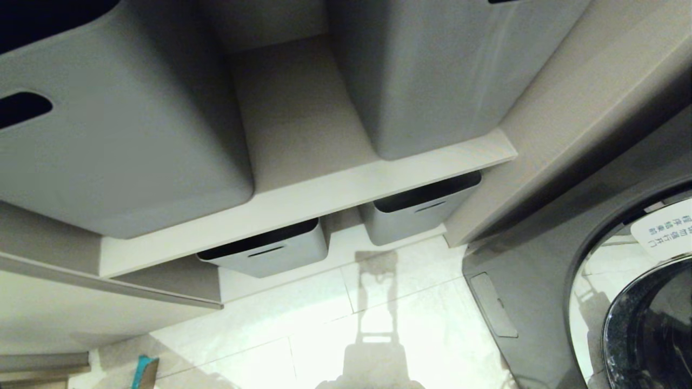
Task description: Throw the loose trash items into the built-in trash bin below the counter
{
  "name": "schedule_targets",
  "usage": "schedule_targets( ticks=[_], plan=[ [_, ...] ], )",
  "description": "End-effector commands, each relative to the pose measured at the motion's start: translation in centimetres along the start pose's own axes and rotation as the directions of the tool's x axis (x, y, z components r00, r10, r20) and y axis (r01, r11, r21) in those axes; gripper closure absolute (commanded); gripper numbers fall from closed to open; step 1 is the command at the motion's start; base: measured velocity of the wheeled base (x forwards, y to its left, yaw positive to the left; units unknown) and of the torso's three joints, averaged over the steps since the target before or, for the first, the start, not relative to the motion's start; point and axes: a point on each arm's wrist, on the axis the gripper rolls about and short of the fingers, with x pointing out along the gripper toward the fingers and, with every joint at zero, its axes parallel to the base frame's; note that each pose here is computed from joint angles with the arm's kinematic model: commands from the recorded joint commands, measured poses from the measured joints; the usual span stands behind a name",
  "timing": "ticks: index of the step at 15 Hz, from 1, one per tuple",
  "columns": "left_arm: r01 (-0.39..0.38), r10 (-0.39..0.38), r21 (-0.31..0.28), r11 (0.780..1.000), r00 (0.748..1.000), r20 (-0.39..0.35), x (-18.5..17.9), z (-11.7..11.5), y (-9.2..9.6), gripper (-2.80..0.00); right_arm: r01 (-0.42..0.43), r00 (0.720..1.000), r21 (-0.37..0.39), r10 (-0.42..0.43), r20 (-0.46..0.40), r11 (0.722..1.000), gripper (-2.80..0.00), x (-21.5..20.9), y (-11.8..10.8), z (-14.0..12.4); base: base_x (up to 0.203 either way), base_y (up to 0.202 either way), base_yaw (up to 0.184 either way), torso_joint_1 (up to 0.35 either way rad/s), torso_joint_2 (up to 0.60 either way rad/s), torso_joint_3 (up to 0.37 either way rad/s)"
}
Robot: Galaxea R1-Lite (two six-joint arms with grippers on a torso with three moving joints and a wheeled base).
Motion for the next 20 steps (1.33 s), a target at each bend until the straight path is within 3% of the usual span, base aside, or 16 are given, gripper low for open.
schedule_targets(
  ticks=[1,10,20],
  plan=[
    [-0.007,0.007,0.003,1.0,1.0,0.005,-0.23,-0.13,0.11,-2.8,-0.001,1.0,-0.001,0.001,0.002,1.0,0.0,-0.01,0.0,0.0,0.0,0.0,0.0,0.0,0.0,0.0],
    [-0.004,0.004,-0.016,1.0,1.0,-0.002,-0.49,-0.37,-0.25,-2.8,-0.001,1.0,-0.001,0.001,0.002,1.0,0.0,-0.01,0.0,0.0,0.0,0.0,0.0,0.0,0.0,-0.005],
    [-0.007,0.007,-0.013,1.0,1.0,0.001,-0.53,-0.36,-0.16,-2.8,-0.002,1.0,-0.001,0.002,0.002,1.0,0.0,-0.01,0.0,0.0,0.0,0.0,0.0,0.001,0.0,-0.189]
  ],
)
